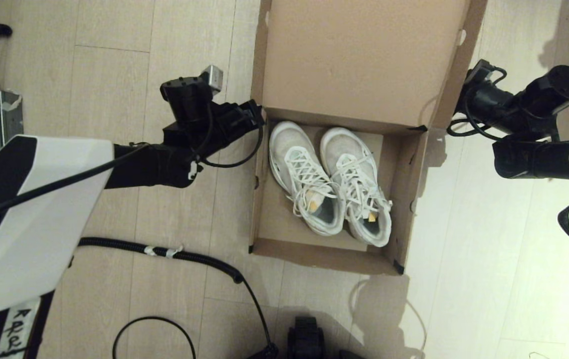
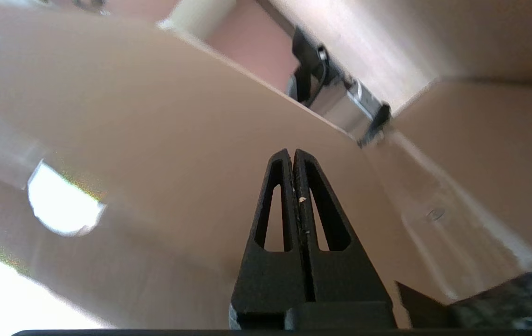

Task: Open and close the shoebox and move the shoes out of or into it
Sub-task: Close the shoe box

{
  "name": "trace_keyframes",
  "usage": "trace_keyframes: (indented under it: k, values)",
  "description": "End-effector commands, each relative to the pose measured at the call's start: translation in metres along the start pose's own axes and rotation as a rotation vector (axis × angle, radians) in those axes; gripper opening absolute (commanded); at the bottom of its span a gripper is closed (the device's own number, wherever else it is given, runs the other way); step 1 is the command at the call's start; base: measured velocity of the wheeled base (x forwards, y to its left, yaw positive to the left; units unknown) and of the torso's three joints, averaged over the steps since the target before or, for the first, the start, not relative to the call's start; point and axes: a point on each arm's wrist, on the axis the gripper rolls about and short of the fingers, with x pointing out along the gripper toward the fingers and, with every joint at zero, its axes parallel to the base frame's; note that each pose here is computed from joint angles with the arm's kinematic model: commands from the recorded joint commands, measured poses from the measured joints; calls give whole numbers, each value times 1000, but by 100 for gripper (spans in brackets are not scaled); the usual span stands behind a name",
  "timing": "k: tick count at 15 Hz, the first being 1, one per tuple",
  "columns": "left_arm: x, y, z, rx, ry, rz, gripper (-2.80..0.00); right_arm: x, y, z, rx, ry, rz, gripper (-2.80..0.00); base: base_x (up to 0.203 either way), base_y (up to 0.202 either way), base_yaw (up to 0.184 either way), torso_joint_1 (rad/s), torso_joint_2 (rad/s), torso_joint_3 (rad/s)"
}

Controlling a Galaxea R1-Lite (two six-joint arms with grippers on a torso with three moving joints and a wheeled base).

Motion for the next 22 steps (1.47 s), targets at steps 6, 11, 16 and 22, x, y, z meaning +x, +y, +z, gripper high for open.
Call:
trace_keyframes:
  k: [6,11,16,22]
  values:
    - [-6,-24,25,15,-116,-5,-280,6,19,-9,-35,37,20,-280,0,0,0,0,0,0]
    - [-19,-51,52,13,-181,-4,-280,8,52,-20,-87,59,38,-280,0,0,0,0,0,0]
    - [-37,-84,83,10,-213,-61,-280,11,90,-35,-119,68,54,-280,0,0,0,0,0,0]
    - [-63,-117,114,2,-233,-111,-280,12,133,-59,-121,114,30,-280,0,0,0,0,0,0]
